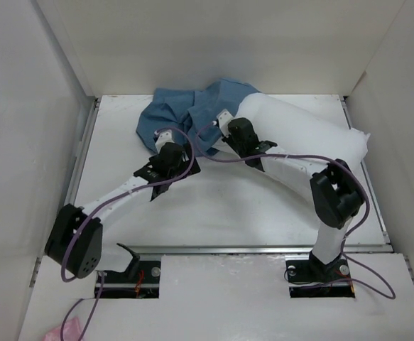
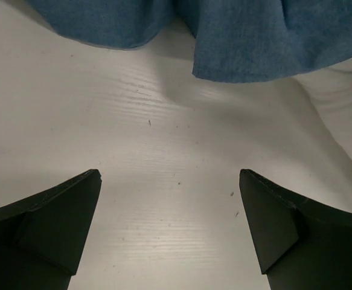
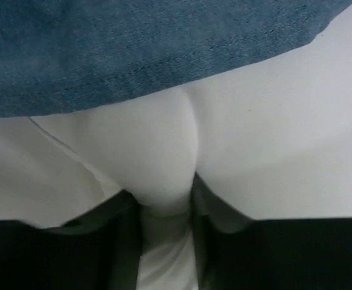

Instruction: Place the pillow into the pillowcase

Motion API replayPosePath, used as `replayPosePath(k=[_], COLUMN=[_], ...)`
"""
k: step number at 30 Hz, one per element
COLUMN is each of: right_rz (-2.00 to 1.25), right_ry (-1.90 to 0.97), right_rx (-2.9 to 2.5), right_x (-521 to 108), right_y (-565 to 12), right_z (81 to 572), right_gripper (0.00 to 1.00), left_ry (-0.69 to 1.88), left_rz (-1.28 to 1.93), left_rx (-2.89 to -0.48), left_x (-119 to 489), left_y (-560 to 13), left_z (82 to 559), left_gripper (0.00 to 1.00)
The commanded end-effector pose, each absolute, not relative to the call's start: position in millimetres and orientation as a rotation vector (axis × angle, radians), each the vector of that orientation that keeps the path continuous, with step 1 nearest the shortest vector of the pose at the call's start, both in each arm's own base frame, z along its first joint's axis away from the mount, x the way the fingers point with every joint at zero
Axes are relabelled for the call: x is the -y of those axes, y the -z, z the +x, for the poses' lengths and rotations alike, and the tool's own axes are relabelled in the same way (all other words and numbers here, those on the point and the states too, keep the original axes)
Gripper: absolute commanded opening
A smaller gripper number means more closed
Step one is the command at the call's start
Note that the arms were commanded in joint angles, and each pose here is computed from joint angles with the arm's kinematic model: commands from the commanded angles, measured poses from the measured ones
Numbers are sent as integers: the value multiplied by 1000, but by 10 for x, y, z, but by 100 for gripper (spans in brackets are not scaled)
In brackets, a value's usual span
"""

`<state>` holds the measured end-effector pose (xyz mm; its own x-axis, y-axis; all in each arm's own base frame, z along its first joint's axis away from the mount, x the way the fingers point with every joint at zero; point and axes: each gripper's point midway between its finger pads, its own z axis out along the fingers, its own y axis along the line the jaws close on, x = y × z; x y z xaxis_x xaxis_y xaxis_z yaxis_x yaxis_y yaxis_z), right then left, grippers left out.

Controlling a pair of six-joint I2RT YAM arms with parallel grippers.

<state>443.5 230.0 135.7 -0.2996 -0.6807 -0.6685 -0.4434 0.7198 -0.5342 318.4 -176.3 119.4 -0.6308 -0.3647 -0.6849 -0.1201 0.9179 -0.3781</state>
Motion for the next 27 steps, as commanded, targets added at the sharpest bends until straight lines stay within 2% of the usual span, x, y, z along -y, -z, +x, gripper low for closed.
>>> replayPosePath(k=[1,2,3,5,9,19,21,24,25,27], right_rz=[-625,-612,-570,-558,-571,-425,-404,-393,-374,-289], right_ry=[192,148,98,59,4,-109,-125,-134,-148,-218], right_rx=[-1922,-1910,-1870,-1847,-1805,-1807,-1801,-1795,-1790,-1771], right_x=[-2184,-2191,-2190,-2167,-2216,-2309,-2308,-2306,-2317,-2369], right_y=[-1681,-1738,-1933,-1989,-2208,-2420,-2472,-2517,-2537,-2623], right_z=[4740,4740,4731,4678,4606,4636,4622,4610,4615,4637], right_gripper=[24,18,0,0,0,0,0,0,0,0], left_ry=[437,449,464,419,454,554,498,481,482,504], left_rz=[-323,-314,-290,-291,-285,-290,-317,-339,-329,-316], left_rx=[-2177,-2188,-2196,-2225,-2173,-2114,-2131,-2155,-2146,-2154], left_x=[1951,2059,2135,2164,2387,2625,2537,2501,2511,2547], left_y=[-1294,-1253,-1242,-1089,-1241,-1314,-1288,-1217,-1261,-1261], left_z=[3483,3603,3661,3825,4245,4559,4617,4647,4669,4651], left_gripper=[99,99,99,99,99,99,91,71,40,1])
